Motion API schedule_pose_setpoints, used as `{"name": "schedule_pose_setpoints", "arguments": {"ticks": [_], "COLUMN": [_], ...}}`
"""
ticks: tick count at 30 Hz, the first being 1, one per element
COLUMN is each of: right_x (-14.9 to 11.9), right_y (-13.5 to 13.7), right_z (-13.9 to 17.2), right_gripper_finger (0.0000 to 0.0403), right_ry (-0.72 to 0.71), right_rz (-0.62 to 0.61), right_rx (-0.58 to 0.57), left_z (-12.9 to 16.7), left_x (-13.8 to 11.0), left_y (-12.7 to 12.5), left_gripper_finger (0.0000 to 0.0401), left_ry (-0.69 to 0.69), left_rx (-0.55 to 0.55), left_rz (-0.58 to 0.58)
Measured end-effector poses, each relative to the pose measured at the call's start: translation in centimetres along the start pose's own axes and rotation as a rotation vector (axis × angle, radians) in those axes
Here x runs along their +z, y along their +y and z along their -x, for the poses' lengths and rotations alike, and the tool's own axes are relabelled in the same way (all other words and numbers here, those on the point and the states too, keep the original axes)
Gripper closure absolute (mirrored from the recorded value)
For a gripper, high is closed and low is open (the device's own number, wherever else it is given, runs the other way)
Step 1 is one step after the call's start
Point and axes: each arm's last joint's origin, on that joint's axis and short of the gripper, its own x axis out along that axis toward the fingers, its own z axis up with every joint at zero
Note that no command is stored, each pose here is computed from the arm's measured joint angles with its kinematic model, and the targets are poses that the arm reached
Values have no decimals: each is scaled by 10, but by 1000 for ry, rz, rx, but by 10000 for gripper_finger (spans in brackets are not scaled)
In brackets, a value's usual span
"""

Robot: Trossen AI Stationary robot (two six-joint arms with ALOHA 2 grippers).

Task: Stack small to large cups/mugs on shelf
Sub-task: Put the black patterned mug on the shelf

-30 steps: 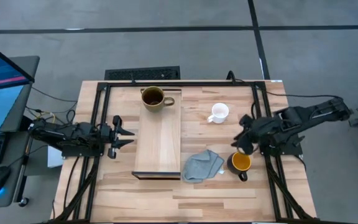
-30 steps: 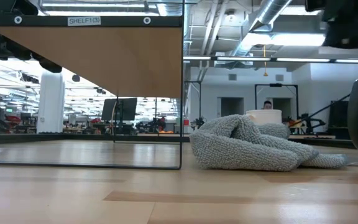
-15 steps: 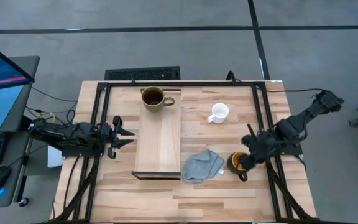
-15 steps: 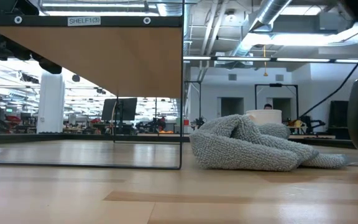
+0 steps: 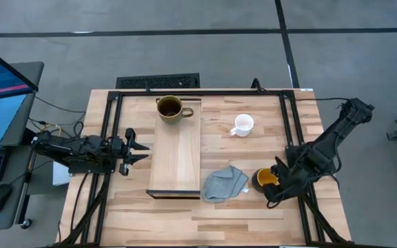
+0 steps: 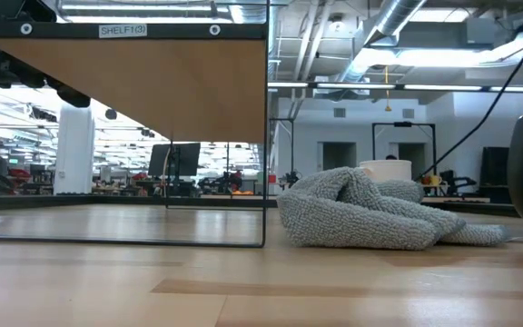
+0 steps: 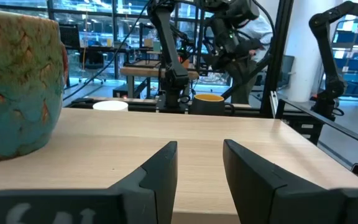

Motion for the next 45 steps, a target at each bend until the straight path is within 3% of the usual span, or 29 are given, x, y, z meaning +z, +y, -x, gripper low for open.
{"name": "schedule_pose_setpoints", "arguments": {"ticks": [17, 35, 45], "right_x": [8, 21, 34], "right_y": [1, 5, 10], "right_z": [-51, -78, -80], "right_gripper_finger": [233, 228, 271], "right_ry": [-129, -203, -188], "right_rz": [-37, -19, 57], "right_rx": [-281, -373, -392], "left_z": [0, 0, 0], "left_x": [0, 0, 0], "left_y": [0, 0, 0], "left_gripper_finger": [282, 282, 282], "left_ry": [0, -1, 0], "left_rx": [1, 6, 5], "left_rz": [-8, -55, -61]}}
